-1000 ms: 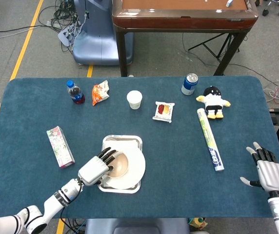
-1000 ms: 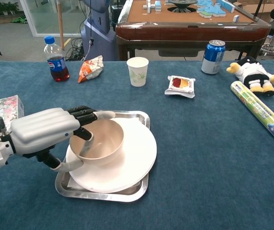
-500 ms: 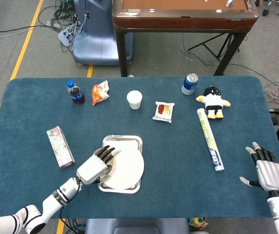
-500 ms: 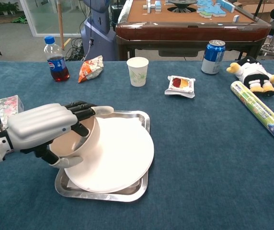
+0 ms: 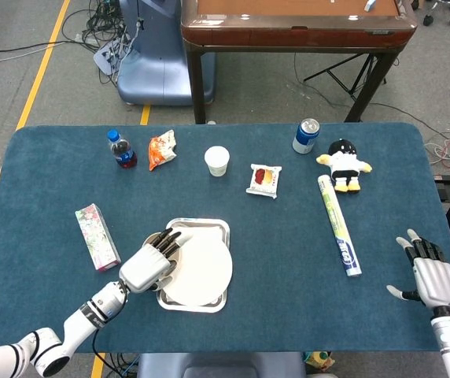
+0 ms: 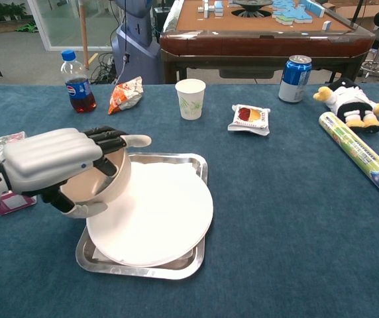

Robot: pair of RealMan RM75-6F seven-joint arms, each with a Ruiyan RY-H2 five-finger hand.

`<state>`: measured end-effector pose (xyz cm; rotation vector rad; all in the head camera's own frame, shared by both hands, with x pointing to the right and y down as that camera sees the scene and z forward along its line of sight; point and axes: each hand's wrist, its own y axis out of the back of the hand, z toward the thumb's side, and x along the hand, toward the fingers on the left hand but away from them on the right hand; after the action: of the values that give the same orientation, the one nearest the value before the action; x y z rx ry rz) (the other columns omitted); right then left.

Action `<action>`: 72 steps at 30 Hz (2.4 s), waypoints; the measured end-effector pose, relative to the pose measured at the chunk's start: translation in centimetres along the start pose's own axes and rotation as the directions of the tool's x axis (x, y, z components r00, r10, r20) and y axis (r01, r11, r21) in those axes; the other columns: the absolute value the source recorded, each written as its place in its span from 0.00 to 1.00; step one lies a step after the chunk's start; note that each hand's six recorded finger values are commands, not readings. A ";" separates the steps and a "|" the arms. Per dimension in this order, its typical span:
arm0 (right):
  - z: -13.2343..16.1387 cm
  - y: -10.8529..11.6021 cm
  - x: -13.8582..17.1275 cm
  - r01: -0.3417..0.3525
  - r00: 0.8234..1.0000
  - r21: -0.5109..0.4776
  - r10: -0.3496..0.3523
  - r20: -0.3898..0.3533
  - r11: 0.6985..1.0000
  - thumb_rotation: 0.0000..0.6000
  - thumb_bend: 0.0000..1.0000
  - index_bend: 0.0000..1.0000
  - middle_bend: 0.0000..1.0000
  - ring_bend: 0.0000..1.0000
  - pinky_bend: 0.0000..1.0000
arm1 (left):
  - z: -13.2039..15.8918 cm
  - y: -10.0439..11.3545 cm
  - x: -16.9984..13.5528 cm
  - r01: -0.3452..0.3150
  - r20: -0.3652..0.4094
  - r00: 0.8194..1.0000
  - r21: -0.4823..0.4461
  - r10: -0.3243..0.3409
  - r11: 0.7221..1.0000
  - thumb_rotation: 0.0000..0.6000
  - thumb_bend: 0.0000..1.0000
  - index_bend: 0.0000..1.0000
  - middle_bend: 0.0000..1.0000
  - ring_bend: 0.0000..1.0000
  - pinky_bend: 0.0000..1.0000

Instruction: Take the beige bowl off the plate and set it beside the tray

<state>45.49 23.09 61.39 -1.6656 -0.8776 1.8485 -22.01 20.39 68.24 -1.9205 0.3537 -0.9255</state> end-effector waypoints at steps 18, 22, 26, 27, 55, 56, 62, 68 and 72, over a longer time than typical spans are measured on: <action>-0.7 0.0 -0.7 -0.014 0.999 -0.016 0.014 0.029 1.000 1.00 0.21 0.00 0.00 0.00 0.00 | -4.1 1.0 3.0 0.073 -0.035 0.997 0.111 -0.070 0.991 1.00 0.32 0.66 0.03 0.00 0.00; -0.9 -0.2 -1.0 -0.026 0.999 -0.015 0.027 0.041 1.000 1.00 0.21 0.00 0.00 0.00 0.00 | -5.4 2.0 3.3 0.067 -0.052 0.997 0.132 -0.061 0.989 1.00 0.32 0.66 0.03 0.00 0.00; -0.9 -0.5 -1.3 -0.038 0.998 -0.012 0.038 0.047 0.999 1.00 0.21 0.00 0.00 0.00 0.00 | -6.4 2.2 3.4 0.071 -0.066 0.996 0.139 -0.062 0.988 1.00 0.32 0.66 0.03 0.00 0.00; -0.9 -0.5 -1.4 -0.039 0.998 -0.013 0.040 0.047 0.999 1.00 0.21 0.00 0.00 0.00 0.00 | -6.7 2.1 3.4 0.074 -0.071 0.995 0.139 -0.065 0.988 1.00 0.32 0.65 0.03 0.00 0.00; -0.5 -1.3 -1.8 -0.073 0.996 -0.014 0.074 0.044 0.997 1.00 0.21 0.00 0.00 0.00 0.00 | -11.4 -2.5 3.2 0.176 -0.135 0.977 0.080 -0.164 0.981 1.00 0.32 0.51 0.03 0.00 0.00; -0.5 -1.2 -1.8 -0.071 0.996 -0.014 0.072 0.044 0.997 1.00 0.21 0.00 0.00 0.00 0.00 | -11.3 -2.5 3.2 0.176 -0.132 0.977 0.077 -0.165 0.981 1.00 0.32 0.50 0.03 0.00 0.00; -0.5 -1.2 -1.7 -0.070 0.997 -0.013 0.070 0.042 0.997 1.00 0.21 0.00 0.00 0.00 0.00 | -10.4 -2.2 3.2 0.174 -0.112 0.980 0.056 -0.167 0.983 1.00 0.32 0.35 0.00 0.00 0.00; -0.4 -1.2 -1.7 -0.070 0.997 -0.009 0.071 0.036 0.997 1.00 0.21 0.00 0.00 0.00 0.00 | -10.0 -1.0 3.1 0.151 -0.105 0.984 0.063 -0.144 0.987 1.00 0.32 0.24 0.00 0.00 0.00; -0.2 -1.2 -1.6 -0.070 0.997 -0.007 0.070 0.033 0.998 1.00 0.21 0.00 0.00 0.00 0.00 | -9.9 -0.2 2.8 0.136 -0.110 0.986 0.070 -0.128 0.988 1.00 0.32 0.20 0.00 0.00 0.00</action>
<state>45.87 22.75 63.34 -1.6939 -0.8491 1.9267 -27.33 12.58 72.35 -1.8465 0.2499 -1.1147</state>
